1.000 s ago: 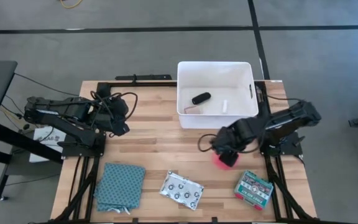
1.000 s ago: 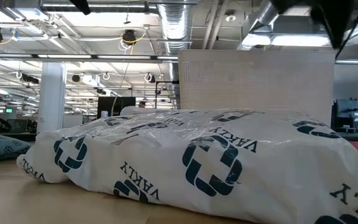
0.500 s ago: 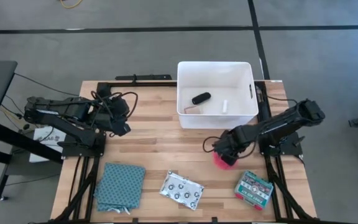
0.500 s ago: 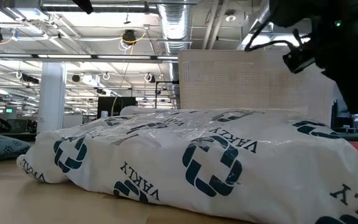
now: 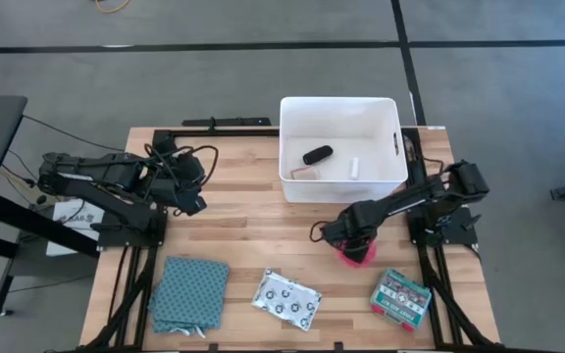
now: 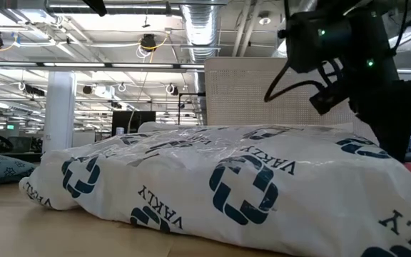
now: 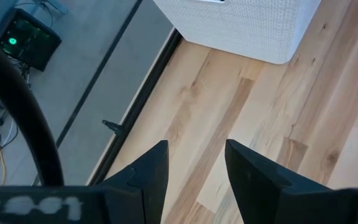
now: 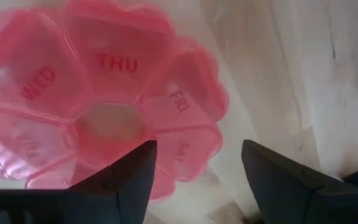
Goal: Pick & place medical supplies in basket/bin
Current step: Put the pink pill organizer in the white bin
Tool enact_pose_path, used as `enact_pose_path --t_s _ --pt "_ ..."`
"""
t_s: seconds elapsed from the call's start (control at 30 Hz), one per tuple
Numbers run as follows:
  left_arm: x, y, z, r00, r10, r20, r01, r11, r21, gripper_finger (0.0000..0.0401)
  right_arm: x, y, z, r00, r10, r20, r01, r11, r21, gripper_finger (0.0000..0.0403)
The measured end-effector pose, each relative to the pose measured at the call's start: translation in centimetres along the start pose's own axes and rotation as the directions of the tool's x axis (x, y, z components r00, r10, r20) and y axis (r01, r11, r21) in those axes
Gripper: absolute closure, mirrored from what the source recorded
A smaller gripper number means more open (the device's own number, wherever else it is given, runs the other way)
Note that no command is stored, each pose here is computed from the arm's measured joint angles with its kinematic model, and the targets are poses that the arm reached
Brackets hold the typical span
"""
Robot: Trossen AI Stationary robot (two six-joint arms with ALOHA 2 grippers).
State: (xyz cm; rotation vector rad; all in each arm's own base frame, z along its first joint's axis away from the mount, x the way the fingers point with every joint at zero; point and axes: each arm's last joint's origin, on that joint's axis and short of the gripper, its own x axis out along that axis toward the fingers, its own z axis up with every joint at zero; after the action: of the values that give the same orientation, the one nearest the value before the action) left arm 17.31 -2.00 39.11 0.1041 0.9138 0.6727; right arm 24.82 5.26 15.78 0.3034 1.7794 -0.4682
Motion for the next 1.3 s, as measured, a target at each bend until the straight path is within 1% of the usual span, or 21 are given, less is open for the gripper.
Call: enact_pose_path --t_s 0.1,0.2,0.3,0.47,0.7,0.9,1.3 --pt "0.0 0.0 0.0 1.0 0.0 0.0 0.0 1.0 0.0 0.0253 0.5 0.2 0.2 0.999 0.007 -0.046 -0.008 1.0 -0.026 0.0168" --pt "0.0 0.0 0.0 1.0 0.0 0.0 0.0 1.0 0.0 0.0253 0.5 0.2 0.2 0.999 0.004 -0.049 -0.006 0.999 -0.031 0.0168" --pt "0.0 0.0 0.0 1.0 0.0 0.0 0.0 1.0 0.0 0.0253 0.0 0.1 0.2 0.999 0.022 -0.03 -0.023 0.999 -0.026 0.0168" --pt "0.0 0.0 0.0 1.0 0.0 0.0 0.0 1.0 0.0 0.0253 -1.5 -0.1 0.0 0.996 0.08 0.04 -0.079 0.997 -0.028 0.0168" --pt "0.0 0.0 0.0 1.0 0.0 0.0 0.0 1.0 0.001 0.0253 -1.5 0.0 0.1 0.995 0.086 0.048 -0.086 0.996 -0.013 0.0168" --pt "0.0 0.0 0.0 1.0 0.0 -0.001 0.0 1.0 0.001 0.0253 -1.3 0.6 0.8 0.982 0.144 0.121 -0.14 0.989 -0.045 0.0168" --pt "0.0 0.0 0.0 1.0 -0.001 -0.001 0.001 1.0 0.001 0.0253 -0.8 0.4 0.5 0.986 0.126 0.105 -0.122 0.992 -0.043 0.0168"
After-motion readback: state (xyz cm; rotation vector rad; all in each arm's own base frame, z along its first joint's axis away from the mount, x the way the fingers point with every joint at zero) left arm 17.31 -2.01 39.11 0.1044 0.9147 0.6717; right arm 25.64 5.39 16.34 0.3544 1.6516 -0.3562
